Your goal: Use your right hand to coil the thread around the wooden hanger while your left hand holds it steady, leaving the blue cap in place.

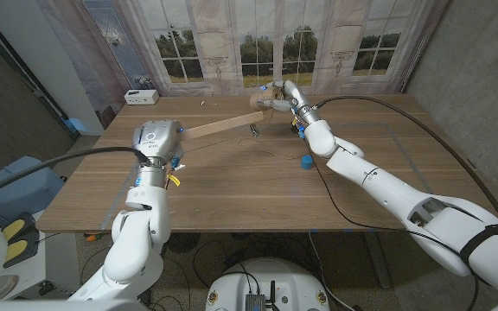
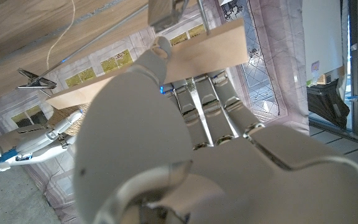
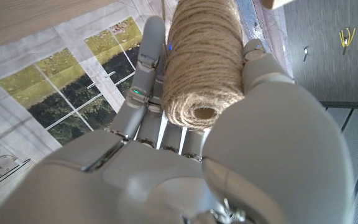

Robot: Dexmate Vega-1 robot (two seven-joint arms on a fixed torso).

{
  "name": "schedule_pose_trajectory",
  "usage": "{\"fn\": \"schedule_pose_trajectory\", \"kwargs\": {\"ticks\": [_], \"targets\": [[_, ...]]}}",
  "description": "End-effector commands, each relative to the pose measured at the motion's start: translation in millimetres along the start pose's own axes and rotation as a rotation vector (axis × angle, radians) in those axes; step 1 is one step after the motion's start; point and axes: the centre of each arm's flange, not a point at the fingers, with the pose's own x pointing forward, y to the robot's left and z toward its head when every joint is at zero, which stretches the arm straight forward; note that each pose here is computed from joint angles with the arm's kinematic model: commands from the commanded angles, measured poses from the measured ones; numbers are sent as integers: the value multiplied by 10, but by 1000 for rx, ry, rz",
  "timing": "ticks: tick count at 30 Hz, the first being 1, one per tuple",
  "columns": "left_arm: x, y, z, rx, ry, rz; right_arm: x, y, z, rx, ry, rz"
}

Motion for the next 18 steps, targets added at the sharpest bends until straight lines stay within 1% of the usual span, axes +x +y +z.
{"fn": "schedule_pose_trajectory", "kwargs": {"ticks": [1,7,9,11,18], "targets": [[34,-3,70,-59,-40,-39,164,-11,198,95,-85,44],[98,-28,57,-61,-39,-48,231,-3,301,152,-112,81],[140,-46,49,-56,-38,-58,247,-11,341,179,-124,95],[154,-53,47,-54,-37,-63,250,-16,351,191,-129,103],[260,-123,42,-48,-36,-94,262,-58,422,298,-160,143]]}}
